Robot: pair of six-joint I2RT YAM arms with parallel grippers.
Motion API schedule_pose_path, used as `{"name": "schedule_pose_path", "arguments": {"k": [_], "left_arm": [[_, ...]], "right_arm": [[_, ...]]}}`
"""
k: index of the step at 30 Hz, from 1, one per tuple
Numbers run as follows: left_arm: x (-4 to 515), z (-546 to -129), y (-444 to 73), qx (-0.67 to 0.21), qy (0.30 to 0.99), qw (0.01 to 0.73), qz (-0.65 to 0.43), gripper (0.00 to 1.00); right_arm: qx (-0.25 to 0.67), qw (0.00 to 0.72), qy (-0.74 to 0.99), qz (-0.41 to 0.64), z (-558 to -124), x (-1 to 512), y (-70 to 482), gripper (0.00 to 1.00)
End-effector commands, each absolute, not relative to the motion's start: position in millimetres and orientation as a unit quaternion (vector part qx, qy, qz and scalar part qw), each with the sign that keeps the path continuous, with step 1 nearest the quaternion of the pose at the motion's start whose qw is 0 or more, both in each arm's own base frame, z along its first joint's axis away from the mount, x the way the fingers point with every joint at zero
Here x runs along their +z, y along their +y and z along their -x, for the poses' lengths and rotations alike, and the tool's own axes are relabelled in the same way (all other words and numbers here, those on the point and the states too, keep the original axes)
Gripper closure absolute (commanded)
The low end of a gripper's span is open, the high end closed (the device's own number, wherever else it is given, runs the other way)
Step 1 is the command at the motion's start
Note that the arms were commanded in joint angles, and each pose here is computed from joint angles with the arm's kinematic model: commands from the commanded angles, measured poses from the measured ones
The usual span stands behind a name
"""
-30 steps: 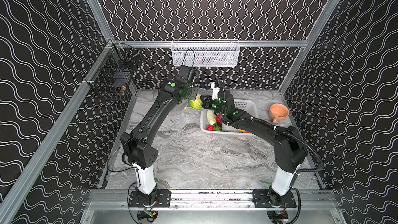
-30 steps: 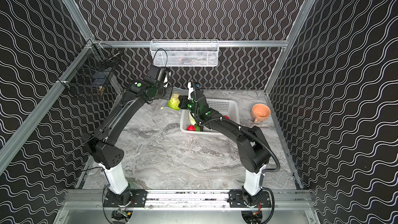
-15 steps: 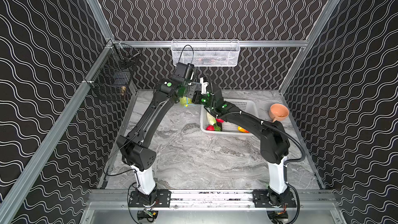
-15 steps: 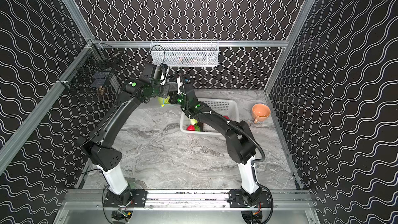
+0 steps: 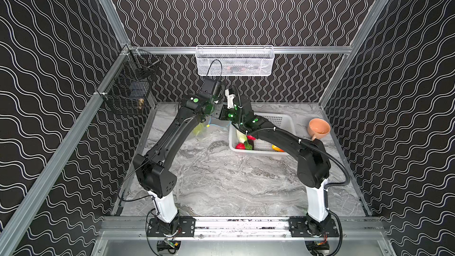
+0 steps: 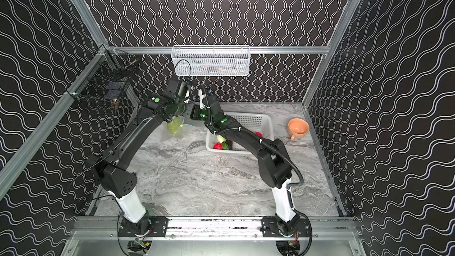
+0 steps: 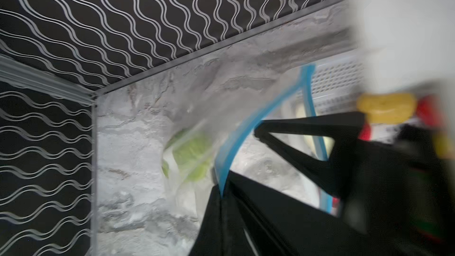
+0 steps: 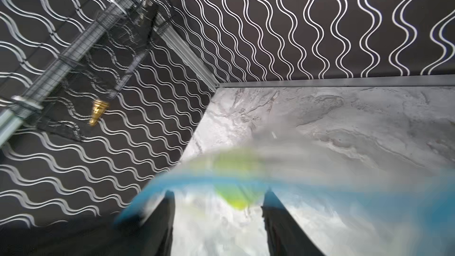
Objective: Place the food in the zip-top bag and seal the zipper
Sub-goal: 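Lower the cabbage into the bag held open by the left gripper, then open the right gripper, release the cabbage, and withdraw toward the basket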
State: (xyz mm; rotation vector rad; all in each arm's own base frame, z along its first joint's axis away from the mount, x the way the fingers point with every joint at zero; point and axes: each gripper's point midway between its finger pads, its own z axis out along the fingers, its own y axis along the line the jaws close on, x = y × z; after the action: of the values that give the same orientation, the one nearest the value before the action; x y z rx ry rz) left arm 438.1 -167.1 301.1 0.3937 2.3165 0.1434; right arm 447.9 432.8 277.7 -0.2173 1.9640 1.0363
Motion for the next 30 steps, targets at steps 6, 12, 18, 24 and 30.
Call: {"name": "schedule_pose_path", "arguments": {"k": [6,12,18,24,30], "left_arm": [[304.6,-450.3,-171.7,0.059,0.903,0.397,-0.154,1.00],[300.4,-446.6,-170.0,0.060,0.903,0.394,-0.158,1.00],[299.1,-440.9,-171.1,0.050,0.904,0.393,-0.162,1.00],[293.6,-439.4,-170.3,0.053,0.904,0.390,-0.167,1.00],[288.7,-440.5,-172.0,0.053,0.906,0.384,-0.170,1.00]], "right_arm": [[0.438,0.434,0.780,0.104,-417.4,300.5,410.6,0.42],[0.428,0.448,0.780,0.086,-407.4,303.6,383.3,0.41],[0.405,0.447,0.791,0.106,-397.8,306.4,370.1,0.38],[0.372,0.443,0.809,0.110,-393.6,298.0,351.5,0.33],[0.354,0.432,0.824,0.098,-395.5,287.1,333.0,0.28]]}}
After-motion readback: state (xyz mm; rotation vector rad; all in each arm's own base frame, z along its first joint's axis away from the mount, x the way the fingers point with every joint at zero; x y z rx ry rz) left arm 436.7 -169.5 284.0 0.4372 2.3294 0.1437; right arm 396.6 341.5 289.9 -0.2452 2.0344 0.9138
